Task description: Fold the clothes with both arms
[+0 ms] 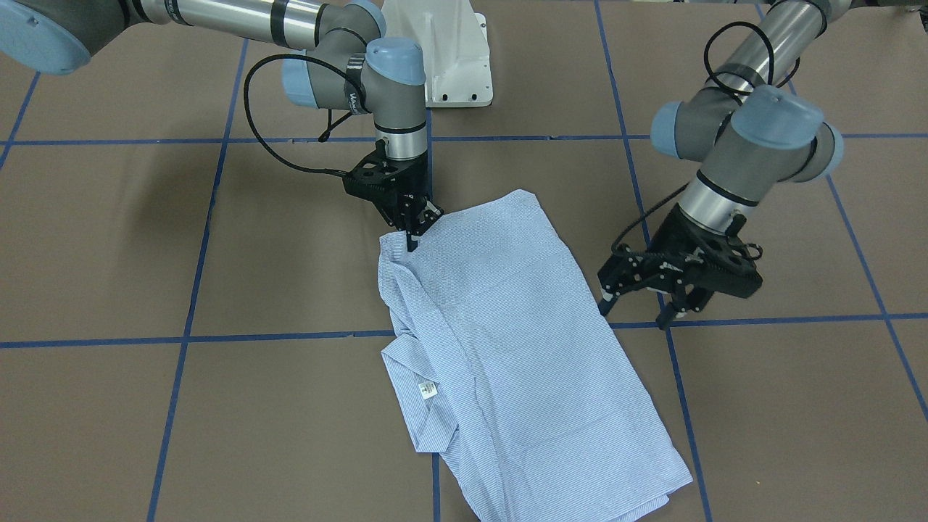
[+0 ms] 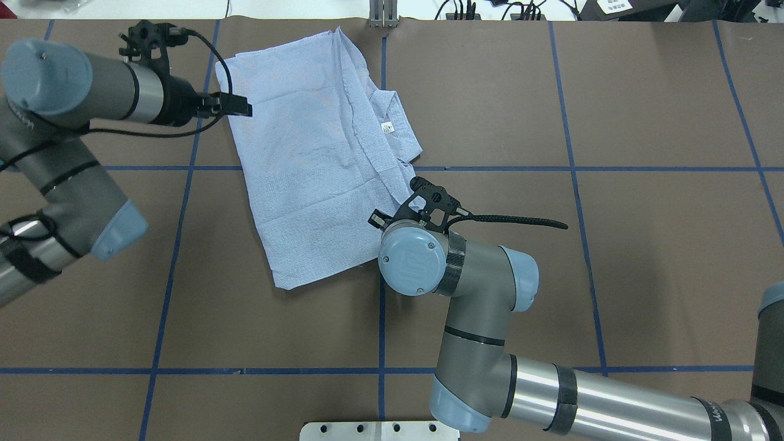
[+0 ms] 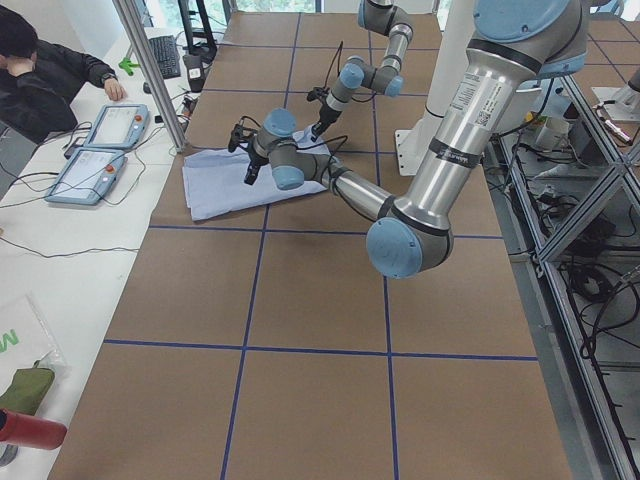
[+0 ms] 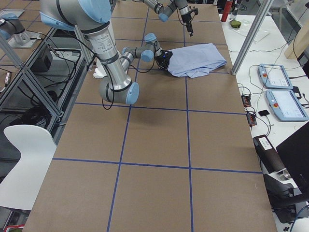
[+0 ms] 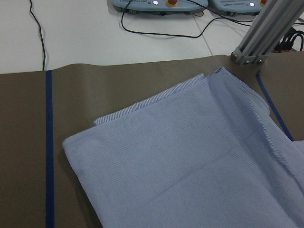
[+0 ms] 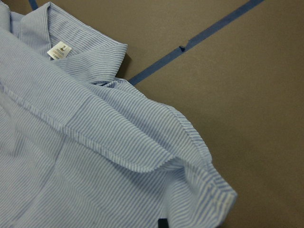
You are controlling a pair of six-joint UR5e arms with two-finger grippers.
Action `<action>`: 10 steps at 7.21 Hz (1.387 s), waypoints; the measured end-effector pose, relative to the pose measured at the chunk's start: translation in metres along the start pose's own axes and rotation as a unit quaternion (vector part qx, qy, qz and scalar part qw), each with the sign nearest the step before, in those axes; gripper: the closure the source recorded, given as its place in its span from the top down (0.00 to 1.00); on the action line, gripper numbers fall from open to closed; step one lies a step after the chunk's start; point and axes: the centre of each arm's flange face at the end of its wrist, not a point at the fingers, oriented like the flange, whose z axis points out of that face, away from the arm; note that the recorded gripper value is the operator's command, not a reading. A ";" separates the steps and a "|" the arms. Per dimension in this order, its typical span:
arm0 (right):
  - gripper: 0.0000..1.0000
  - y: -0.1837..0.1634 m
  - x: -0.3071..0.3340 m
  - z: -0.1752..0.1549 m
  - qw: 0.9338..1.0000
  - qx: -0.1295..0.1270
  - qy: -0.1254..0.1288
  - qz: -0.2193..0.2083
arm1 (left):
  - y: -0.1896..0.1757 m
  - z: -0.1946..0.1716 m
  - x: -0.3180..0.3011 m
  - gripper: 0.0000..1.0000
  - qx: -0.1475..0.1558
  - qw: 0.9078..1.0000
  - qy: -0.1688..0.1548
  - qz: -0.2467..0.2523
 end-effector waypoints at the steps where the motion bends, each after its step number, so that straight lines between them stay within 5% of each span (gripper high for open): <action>1: 0.00 -0.001 -0.001 -0.002 1.000 -0.001 -0.002 0.001 | 0.048 -0.016 0.017 1.00 -0.012 0.999 0.020 -0.038; 3: 0.00 -0.002 0.000 -0.003 1.000 0.000 -0.003 0.001 | 0.125 -0.021 0.052 0.99 -0.014 0.987 0.034 -0.158; 5: 0.00 -0.003 -0.001 -0.005 1.000 -0.001 -0.005 0.002 | 0.181 -0.004 0.068 1.00 0.000 0.964 0.023 -0.266; 7: 0.00 -0.004 0.000 -0.006 1.000 -0.001 -0.006 0.002 | 0.213 0.007 0.068 1.00 -0.004 0.952 0.010 -0.306; 10: 0.00 -0.009 -0.005 -0.021 1.000 -0.003 -0.019 0.007 | 0.233 0.026 0.062 1.00 0.003 0.950 -0.009 -0.313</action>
